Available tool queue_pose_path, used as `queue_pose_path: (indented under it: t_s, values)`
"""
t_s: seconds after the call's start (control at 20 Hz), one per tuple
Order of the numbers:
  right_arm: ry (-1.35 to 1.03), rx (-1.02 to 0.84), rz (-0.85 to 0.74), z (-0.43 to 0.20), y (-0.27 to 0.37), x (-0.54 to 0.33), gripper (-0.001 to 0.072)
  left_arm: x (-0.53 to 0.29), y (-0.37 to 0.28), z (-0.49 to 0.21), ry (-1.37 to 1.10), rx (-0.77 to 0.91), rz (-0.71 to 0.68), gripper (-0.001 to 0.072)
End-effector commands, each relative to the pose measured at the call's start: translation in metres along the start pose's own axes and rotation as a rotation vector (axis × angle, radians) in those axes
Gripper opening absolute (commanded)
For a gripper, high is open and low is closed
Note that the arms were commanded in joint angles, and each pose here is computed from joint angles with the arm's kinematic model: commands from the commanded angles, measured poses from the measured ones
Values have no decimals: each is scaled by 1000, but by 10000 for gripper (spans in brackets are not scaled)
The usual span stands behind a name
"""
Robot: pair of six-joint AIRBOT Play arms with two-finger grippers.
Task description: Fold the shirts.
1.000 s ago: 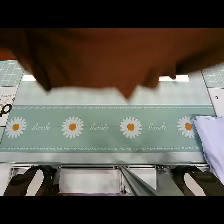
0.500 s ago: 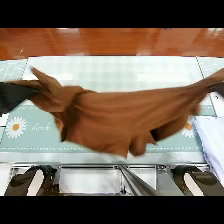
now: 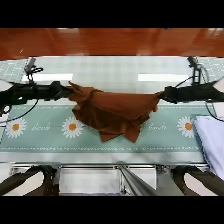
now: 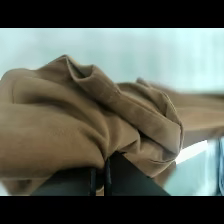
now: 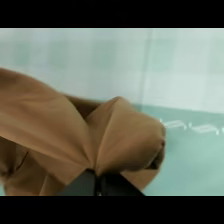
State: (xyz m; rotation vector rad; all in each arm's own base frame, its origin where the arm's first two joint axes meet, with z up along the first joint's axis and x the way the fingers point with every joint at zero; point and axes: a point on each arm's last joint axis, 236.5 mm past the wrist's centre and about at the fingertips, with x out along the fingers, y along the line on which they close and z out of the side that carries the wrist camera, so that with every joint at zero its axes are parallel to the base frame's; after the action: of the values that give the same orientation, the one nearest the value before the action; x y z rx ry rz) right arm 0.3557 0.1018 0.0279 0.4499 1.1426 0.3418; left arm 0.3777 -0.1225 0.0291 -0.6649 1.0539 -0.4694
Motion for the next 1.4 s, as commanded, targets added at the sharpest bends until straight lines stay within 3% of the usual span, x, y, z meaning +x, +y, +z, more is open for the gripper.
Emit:
queue_pose_path:
  t_s: [0.0, 0.05, 0.1, 0.15, 0.2, 0.55, 0.9, 1.35]
  values:
    - [17, 129, 30, 23, -25, 62, 40, 51, 29, 26, 13, -46, 34, 22]
    - [23, 153, 50, 29, -25, 72, 40, 59, 31, 30, 25, -48, 33, 24]
    - [29, 172, 66, 35, -25, 81, 40, 65, 34, 32, 35, -51, 33, 119]
    - [31, 179, 71, 42, -26, 87, 40, 67, 34, 31, 50, -53, 28, 420]
    - [29, 181, 74, 48, -27, 90, 41, 66, 36, 26, 82, -46, 29, 510]
    - [37, 144, 84, 57, -26, 83, 41, 5, 60, -63, 435, -82, 87, 509]
    - [81, 104, 102, 46, -21, 83, 41, 19, 54, -172, 410, -289, 66, 509]
    - [109, 99, 112, 39, -18, 82, 41, 87, 34, -166, 232, -377, 62, 508]
